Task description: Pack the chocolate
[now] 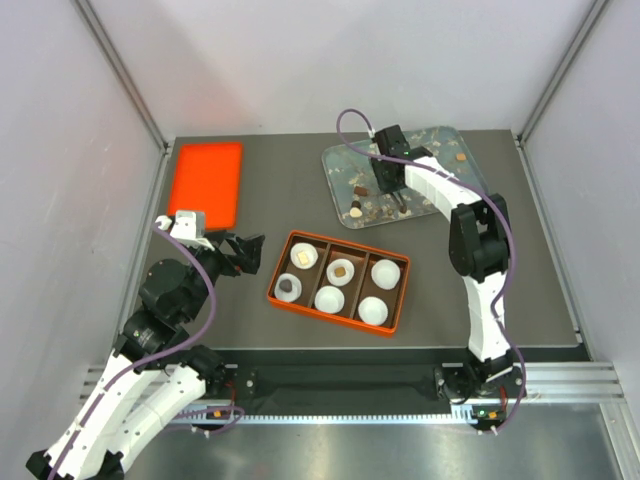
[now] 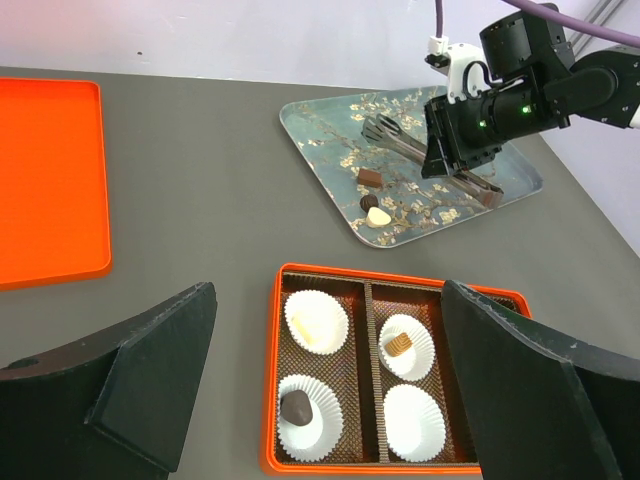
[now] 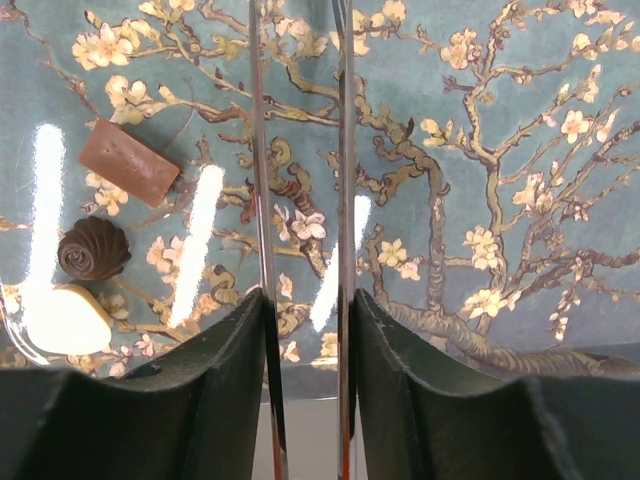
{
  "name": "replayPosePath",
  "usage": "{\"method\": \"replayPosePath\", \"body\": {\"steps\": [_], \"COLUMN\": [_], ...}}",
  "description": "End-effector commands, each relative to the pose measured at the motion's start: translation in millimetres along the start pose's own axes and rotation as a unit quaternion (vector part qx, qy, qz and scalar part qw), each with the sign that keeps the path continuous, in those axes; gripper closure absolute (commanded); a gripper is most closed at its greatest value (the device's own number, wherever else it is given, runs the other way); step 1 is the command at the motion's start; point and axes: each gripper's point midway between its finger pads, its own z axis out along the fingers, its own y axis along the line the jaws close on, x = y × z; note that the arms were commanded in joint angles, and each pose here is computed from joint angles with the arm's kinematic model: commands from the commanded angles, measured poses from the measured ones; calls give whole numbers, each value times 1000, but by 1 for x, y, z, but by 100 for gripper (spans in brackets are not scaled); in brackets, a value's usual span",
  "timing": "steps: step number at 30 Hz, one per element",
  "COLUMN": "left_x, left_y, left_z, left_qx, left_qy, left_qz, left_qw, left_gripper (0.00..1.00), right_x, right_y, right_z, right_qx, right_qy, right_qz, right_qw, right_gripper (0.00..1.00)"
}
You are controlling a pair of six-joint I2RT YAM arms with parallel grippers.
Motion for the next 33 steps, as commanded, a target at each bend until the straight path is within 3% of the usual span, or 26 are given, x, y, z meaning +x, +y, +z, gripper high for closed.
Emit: {"method": "replayPosePath", "body": {"steps": [1,8,23,29,33], "left_x": [-9,-10,-11,-11,-12], "left_y": [-2,-2,-4,-2,-2], "left_z": [4,3,2,0,0], "left_qx": [4,4,8,5,5], "left_qy": [-17,-20,-22,-21,-24], "left_qz": [2,1,-2,-3,-4], "left_qw": [1000,1000,1000,1000,1000], "left_gripper": [1,1,1,1,1], "right_x": [-27,-25,23,51,93], "right_y": [-8,-14,-12,34,74], "right_z": [-10,-45,-140,-186,-207], "right_qx": [2,-2,-41,-98,-145], "right_qy": [-31,-36,-60,-78,-63], "right_qz": [13,10,22,-9,-41], "right_qw": [999,999,997,992,987], "right_gripper": [66,70,70,70,69]}}
